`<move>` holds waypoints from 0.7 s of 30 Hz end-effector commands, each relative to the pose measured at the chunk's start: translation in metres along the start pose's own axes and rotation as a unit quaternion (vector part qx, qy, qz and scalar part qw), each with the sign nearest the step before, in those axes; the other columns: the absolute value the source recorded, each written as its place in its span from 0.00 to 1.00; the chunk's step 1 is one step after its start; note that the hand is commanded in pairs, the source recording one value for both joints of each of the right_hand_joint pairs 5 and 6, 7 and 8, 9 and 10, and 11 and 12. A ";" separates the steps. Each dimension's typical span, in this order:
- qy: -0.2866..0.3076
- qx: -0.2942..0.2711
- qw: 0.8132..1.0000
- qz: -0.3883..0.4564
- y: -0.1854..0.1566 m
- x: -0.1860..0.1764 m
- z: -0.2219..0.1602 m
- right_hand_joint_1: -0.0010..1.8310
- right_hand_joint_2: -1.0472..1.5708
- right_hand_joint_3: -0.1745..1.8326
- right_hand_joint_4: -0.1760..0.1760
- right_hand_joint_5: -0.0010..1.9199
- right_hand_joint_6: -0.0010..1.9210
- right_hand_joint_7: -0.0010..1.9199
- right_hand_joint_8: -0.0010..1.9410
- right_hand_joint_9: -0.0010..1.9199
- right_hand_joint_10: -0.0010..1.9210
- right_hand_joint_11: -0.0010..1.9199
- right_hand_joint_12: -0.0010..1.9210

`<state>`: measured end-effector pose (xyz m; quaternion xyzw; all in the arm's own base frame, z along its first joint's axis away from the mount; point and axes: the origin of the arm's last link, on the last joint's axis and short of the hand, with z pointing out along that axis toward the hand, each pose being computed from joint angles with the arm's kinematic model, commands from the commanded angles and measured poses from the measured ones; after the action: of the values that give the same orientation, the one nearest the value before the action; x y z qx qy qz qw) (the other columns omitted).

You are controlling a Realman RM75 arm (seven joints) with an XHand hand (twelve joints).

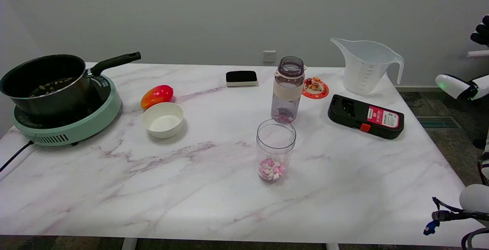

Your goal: Pick up the measuring cup.

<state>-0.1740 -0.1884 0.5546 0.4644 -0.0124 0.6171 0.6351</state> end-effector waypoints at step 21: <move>-0.133 -0.038 0.979 0.152 0.019 -0.065 -0.026 0.71 0.29 0.54 0.50 0.17 0.17 0.49 0.49 0.51 0.51 0.48 0.47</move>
<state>-0.1986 -0.2090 0.5315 0.4942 -0.0991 0.6288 0.5921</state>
